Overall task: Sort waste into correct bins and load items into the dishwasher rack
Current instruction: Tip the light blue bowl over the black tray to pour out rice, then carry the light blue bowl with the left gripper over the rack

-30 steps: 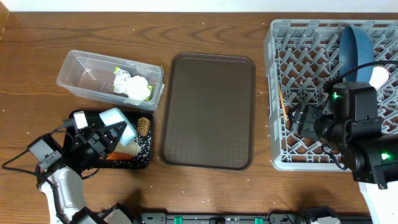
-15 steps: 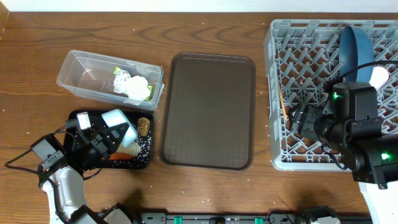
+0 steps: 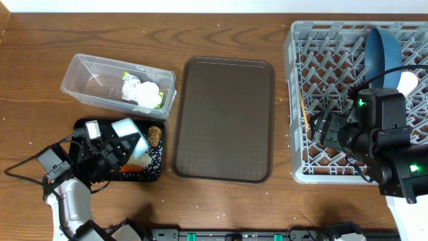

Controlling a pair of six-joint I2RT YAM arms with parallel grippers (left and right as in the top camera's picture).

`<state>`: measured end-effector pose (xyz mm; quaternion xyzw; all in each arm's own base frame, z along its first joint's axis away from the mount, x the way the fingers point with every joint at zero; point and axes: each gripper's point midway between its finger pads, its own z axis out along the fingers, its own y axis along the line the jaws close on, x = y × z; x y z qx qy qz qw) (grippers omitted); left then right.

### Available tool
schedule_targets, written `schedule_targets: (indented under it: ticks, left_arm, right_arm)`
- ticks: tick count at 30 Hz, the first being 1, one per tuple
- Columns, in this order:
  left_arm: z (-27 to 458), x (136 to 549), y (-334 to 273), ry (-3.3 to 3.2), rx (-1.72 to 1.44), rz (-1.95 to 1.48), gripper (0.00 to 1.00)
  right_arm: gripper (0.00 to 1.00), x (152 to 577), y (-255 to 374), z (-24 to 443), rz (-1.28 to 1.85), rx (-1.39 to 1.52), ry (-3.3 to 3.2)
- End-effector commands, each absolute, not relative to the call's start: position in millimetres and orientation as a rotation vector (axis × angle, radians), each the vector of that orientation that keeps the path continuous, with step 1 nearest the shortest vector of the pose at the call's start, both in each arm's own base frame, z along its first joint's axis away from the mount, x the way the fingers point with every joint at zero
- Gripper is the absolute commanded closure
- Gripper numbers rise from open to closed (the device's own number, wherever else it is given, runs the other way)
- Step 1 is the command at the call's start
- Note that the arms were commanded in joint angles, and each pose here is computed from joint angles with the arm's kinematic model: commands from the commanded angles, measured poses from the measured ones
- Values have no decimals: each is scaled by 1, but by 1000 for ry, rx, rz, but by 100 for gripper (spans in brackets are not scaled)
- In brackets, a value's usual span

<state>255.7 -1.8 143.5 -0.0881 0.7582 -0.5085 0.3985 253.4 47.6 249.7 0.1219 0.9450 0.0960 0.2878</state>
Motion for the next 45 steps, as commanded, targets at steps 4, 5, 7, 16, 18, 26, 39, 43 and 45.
schedule_targets:
  ticks: [4, 5, 7, 16, 18, 26, 39, 43, 45]
  left_arm:
    - [147, 256, -4, 1887, -264, -1365, 94]
    - [160, 254, -8, 1817, -159, -1381, 94]
    - [147, 258, -3, 1886, -183, -1301, 94]
    - [159, 255, -12, 1834, -209, -1444, 94]
    - [162, 256, -16, 1839, -207, -1472, 94]
    - [196, 284, -82, 1932, 111, -1480, 94]
    - [250, 314, -244, 1765, 359, -1458, 94]
    - [260, 311, -306, 1685, 503, -1553, 94]
    - [255, 316, -336, 1704, 538, -1608, 94]
  right_arm:
    - [24, 255, 45, 251, 248, 329, 2516]
    - [24, 255, 45, 251, 248, 329, 2517]
    - [24, 255, 45, 252, 248, 329, 2516]
    - [24, 256, 45, 252, 248, 329, 2512]
    - [24, 256, 45, 252, 249, 328, 2510]
    - [24, 266, 33, 271, 223, 361, 2404]
    - [21, 251, -37, 288, 126, 670, 2268]
    - [21, 250, -41, 288, 146, 724, 2254]
    - [21, 251, -39, 288, 162, 728, 2254]
